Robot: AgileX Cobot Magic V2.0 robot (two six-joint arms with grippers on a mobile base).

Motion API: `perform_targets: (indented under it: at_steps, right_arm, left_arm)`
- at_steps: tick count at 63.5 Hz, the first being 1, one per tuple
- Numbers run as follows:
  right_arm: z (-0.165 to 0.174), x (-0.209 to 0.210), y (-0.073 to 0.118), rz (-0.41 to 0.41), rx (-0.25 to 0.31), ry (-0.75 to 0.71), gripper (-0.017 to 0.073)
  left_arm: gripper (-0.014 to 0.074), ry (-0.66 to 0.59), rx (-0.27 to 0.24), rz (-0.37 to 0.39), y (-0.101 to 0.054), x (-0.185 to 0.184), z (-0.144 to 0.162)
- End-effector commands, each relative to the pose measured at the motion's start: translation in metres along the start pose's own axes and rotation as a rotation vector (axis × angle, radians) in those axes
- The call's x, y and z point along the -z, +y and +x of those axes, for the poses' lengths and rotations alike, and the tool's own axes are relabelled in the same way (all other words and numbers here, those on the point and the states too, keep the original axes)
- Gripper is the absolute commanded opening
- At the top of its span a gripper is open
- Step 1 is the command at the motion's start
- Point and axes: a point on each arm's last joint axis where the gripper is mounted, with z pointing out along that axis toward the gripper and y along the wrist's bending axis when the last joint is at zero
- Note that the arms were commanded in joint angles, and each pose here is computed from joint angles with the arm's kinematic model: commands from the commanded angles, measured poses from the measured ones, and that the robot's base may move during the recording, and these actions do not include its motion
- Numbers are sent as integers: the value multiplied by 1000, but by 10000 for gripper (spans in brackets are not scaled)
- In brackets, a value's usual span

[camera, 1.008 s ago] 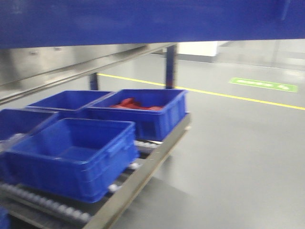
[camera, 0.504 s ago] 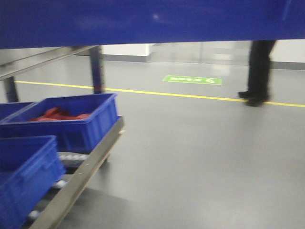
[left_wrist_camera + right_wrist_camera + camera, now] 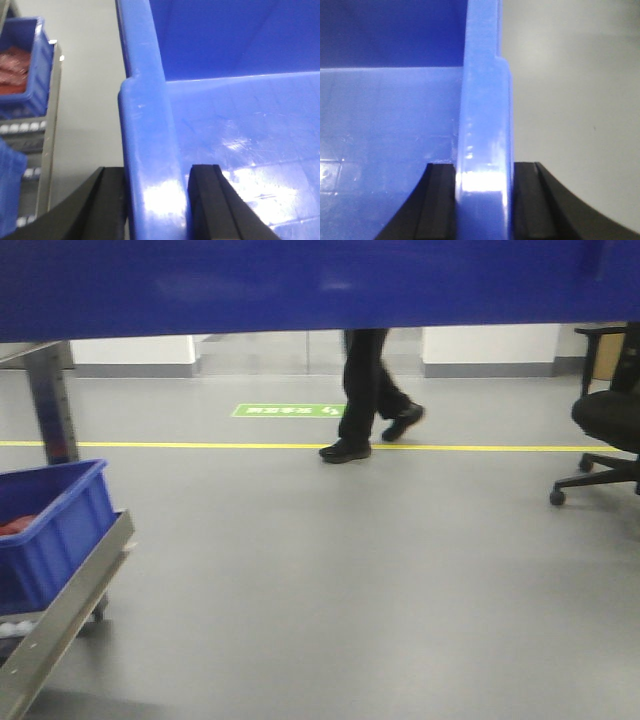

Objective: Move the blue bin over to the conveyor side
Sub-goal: 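Hold the bin with both grippers while driving across the floor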

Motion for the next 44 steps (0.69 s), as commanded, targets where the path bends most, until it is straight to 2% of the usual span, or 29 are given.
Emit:
perform_targets:
  at_steps: [1, 44]
  right_arm:
    - [-8, 12, -1, 1, 16, -125, -70]
    - [-8, 12, -1, 1, 16, -125, -70]
  left_arm:
    - [-18, -120, -14, 20, -4, 14, -8]
    - [-18, -120, -14, 20, -4, 14, -8]
